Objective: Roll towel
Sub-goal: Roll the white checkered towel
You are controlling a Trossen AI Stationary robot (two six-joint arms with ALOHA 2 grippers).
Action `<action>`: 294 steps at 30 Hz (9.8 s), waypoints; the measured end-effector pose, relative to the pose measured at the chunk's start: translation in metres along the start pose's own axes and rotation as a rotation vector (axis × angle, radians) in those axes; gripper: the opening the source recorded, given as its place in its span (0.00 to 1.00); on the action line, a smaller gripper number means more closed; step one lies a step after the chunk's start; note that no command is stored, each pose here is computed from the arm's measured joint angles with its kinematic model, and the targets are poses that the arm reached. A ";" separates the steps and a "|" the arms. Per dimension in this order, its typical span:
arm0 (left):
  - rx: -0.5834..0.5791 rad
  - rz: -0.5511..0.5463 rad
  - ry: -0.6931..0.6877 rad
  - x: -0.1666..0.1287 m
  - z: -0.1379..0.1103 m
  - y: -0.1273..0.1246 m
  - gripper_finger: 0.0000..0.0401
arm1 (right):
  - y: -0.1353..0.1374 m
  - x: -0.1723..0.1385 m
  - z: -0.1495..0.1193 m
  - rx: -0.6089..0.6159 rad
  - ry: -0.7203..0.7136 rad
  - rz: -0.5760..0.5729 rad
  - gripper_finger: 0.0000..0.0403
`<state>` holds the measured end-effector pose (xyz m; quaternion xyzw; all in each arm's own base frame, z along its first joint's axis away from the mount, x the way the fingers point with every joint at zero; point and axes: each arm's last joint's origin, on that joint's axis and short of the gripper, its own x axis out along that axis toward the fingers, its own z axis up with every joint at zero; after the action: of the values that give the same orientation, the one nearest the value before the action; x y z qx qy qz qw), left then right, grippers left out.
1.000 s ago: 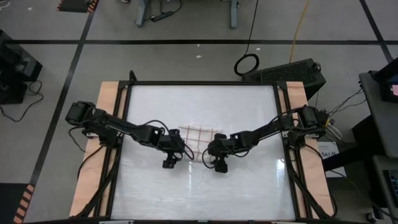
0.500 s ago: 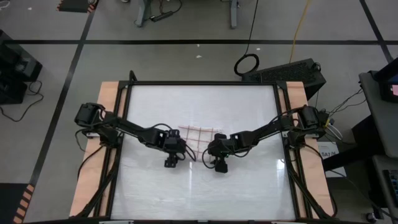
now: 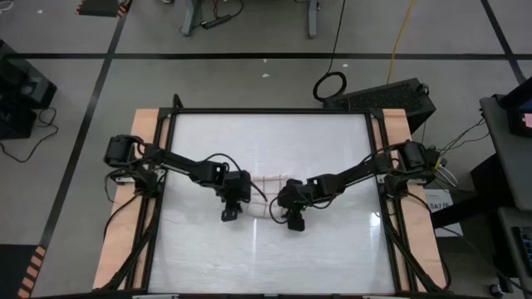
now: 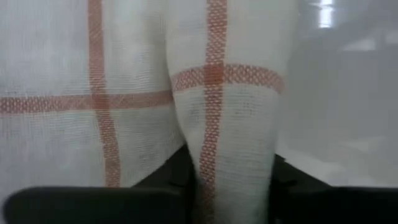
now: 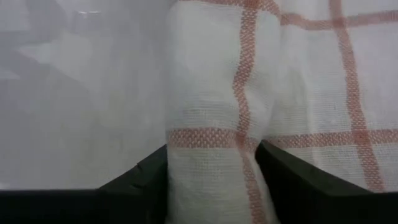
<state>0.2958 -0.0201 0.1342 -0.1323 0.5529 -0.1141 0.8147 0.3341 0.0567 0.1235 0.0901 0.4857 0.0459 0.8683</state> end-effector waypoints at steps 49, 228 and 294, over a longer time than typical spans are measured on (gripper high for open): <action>-0.323 -0.600 0.048 0.008 0.001 0.050 0.12 | 0.026 -0.077 0.010 -0.021 -0.071 0.063 0.63; 0.000 0.038 -0.005 -0.007 0.002 -0.016 0.11 | -0.025 -0.078 0.006 0.031 0.066 -0.017 0.65; -0.064 0.182 -0.255 -0.071 -0.007 -0.073 0.62 | -0.032 -0.031 0.022 0.088 0.080 0.350 0.12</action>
<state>0.2603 -0.0657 0.2179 -0.1209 0.4583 -0.0043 0.8805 0.3364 0.0173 0.1544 0.2095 0.4981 0.1786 0.8222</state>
